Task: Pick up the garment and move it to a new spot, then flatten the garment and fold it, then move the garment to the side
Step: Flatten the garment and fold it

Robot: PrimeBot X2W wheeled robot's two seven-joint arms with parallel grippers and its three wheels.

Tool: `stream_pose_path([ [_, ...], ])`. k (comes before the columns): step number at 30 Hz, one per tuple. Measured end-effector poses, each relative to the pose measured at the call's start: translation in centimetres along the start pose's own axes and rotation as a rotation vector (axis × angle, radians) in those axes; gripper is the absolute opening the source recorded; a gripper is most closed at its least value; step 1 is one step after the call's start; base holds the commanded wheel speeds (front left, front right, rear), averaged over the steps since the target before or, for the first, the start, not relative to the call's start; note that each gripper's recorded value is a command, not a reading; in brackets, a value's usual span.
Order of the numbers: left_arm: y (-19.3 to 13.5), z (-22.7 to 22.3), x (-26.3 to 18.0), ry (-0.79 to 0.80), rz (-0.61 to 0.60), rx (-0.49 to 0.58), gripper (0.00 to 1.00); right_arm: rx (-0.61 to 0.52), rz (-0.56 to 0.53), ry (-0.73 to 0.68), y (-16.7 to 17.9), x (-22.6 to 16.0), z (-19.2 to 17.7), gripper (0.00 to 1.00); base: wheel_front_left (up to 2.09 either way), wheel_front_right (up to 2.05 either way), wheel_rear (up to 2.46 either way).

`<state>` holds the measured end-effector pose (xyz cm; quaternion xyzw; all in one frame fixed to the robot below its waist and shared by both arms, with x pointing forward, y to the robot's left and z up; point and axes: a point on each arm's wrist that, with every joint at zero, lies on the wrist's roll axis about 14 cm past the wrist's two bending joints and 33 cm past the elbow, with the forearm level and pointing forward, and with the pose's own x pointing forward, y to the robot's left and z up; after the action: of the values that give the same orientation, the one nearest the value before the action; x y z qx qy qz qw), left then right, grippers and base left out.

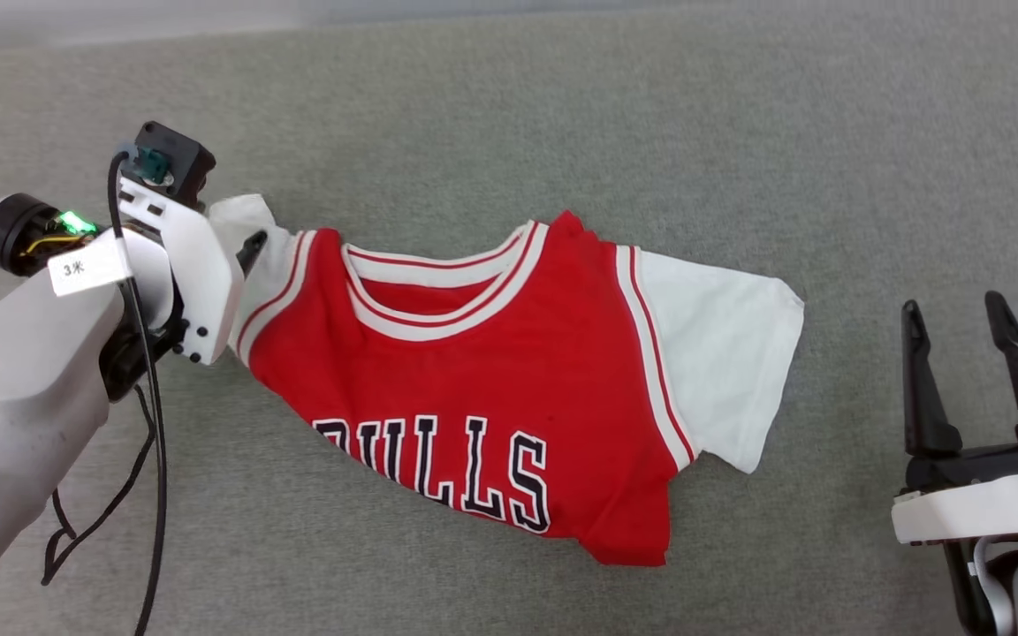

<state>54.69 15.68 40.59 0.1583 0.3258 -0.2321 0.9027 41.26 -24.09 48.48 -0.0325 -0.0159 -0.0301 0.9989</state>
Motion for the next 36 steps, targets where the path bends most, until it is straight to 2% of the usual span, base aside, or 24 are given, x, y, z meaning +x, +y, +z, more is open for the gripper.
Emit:
stream_pose_path([
  [8, 2.1, 5.6, -5.2, -0.307, 0.133, 0.007, 1.00, -0.037, 0.047, -0.076, 0.1, 0.3, 3.4, 1.00, 0.00, 0.00, 0.00],
  [13, 2.7, 6.5, -9.5, -0.480, 0.240, 0.003, 1.00, -0.088, 0.120, -0.110, 0.8, 1.4, 6.5, 1.00, 0.00, 0.00, 0.00],
  [20, 2.9, 6.2, -13.2, -0.583, 0.348, -0.008, 1.00, -0.154, 0.235, -0.063, 2.6, 2.9, 8.4, 1.00, 0.00, 0.00, 0.00],
  [26, 2.9, 6.5, -17.4, -0.696, 0.473, -0.020, 1.00, -0.251, 0.362, 0.088, 4.5, 4.1, 7.8, 1.00, 0.00, 0.00, 0.00],
  [36, 2.3, 2.8, -21.4, -0.761, 0.656, -0.084, 1.00, -0.336, 0.490, 0.508, 5.7, 4.7, 2.2, 1.00, 0.00, 0.00, 0.00],
])
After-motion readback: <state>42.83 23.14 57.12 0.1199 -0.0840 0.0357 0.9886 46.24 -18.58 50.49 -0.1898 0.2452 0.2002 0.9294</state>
